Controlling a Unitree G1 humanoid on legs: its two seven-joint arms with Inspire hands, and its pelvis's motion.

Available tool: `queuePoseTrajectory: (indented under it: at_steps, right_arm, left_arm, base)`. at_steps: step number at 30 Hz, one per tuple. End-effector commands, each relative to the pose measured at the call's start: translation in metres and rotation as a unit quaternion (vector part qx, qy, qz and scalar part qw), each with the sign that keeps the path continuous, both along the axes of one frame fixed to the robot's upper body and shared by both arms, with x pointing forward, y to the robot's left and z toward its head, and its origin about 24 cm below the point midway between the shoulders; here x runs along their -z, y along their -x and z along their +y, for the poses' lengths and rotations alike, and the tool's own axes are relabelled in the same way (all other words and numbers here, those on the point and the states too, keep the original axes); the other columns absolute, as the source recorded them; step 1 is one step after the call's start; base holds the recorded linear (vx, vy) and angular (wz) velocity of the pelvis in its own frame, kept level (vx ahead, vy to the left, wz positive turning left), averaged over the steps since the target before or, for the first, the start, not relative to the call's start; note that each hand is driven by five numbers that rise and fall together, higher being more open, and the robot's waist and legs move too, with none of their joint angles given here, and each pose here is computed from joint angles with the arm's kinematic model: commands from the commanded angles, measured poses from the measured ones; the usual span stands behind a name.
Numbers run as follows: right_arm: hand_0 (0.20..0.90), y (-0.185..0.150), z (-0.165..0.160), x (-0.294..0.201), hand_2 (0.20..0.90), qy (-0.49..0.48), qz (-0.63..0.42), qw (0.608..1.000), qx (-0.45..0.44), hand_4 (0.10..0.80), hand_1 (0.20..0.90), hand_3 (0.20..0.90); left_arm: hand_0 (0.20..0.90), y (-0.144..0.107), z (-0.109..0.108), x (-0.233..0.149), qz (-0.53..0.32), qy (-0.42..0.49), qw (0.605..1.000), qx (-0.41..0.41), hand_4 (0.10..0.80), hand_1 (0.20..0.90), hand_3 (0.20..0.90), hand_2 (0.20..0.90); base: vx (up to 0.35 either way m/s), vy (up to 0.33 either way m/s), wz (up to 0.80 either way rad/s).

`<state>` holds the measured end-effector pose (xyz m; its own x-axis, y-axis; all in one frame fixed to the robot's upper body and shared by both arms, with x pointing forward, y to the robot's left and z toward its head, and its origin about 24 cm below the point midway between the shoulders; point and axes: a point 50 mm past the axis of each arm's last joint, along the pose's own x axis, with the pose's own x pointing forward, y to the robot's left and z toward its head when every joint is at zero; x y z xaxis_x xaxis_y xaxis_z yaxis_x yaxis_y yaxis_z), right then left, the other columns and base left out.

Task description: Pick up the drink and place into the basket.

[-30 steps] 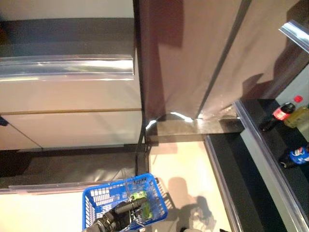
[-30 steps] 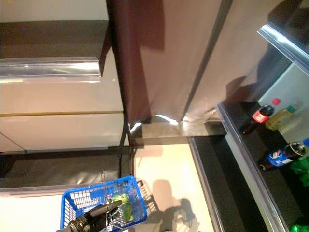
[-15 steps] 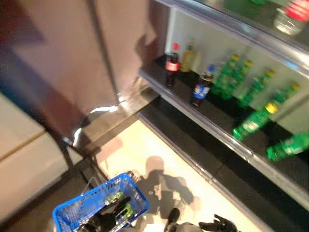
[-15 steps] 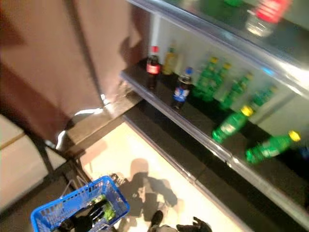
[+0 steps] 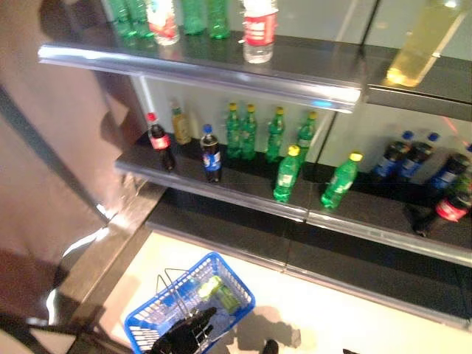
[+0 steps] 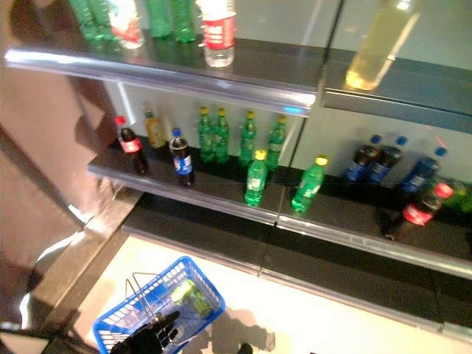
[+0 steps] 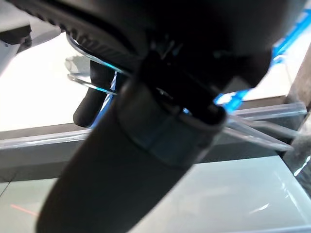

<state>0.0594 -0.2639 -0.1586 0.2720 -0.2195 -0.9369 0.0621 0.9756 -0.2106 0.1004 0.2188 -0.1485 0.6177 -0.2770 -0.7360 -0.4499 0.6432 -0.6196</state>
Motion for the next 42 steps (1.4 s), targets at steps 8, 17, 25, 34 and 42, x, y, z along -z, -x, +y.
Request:
queuePoseTrajectory:
  at_steps: [8, 17, 25, 34, 42]
  right_arm:
    - [0.9, 0.002, -0.004, 0.0, 0.9, 0.002, 0.009, 1.0, 0.017, 0.8, 0.9, 0.9]
    - [0.9, 0.002, 0.0, 0.001, 0.9, -0.004, 0.009, 1.0, 0.015, 0.8, 0.9, 0.9]
    - [0.9, -0.001, -0.004, 0.0, 0.9, 0.005, 0.013, 1.0, 0.017, 0.8, 0.9, 0.9]
    - [0.9, -0.01, -0.008, -0.003, 0.9, 0.01, 0.007, 1.0, 0.015, 0.8, 0.9, 0.9]
    - [0.9, -0.001, -0.006, 0.0, 0.9, 0.003, 0.011, 1.0, 0.023, 0.8, 0.9, 0.9]
  left_arm:
    - [0.3, -0.039, 0.002, -0.019, -0.117, 0.034, 0.992, 0.016, 0.1, 0.3, 0.2, 0.3]
    - [0.3, -0.042, 0.006, -0.02, -0.112, 0.03, 0.993, 0.017, 0.1, 0.3, 0.2, 0.3]
    - [0.3, -0.038, 0.007, -0.019, -0.106, 0.033, 0.994, 0.01, 0.1, 0.3, 0.2, 0.3]
    - [0.3, -0.044, 0.012, -0.022, -0.114, 0.033, 0.993, 0.008, 0.1, 0.3, 0.2, 0.3]
    - [0.3, -0.047, 0.014, -0.023, -0.108, 0.024, 0.994, 0.012, 0.1, 0.3, 0.2, 0.3]
  base:
    - [0.035, 0.116, -0.01]
    - [-0.004, 0.02, 0.04]
    - [-0.03, 0.04, 0.0]
    - [-0.013, 0.149, -0.01]
    - [0.039, 0.119, 0.01]
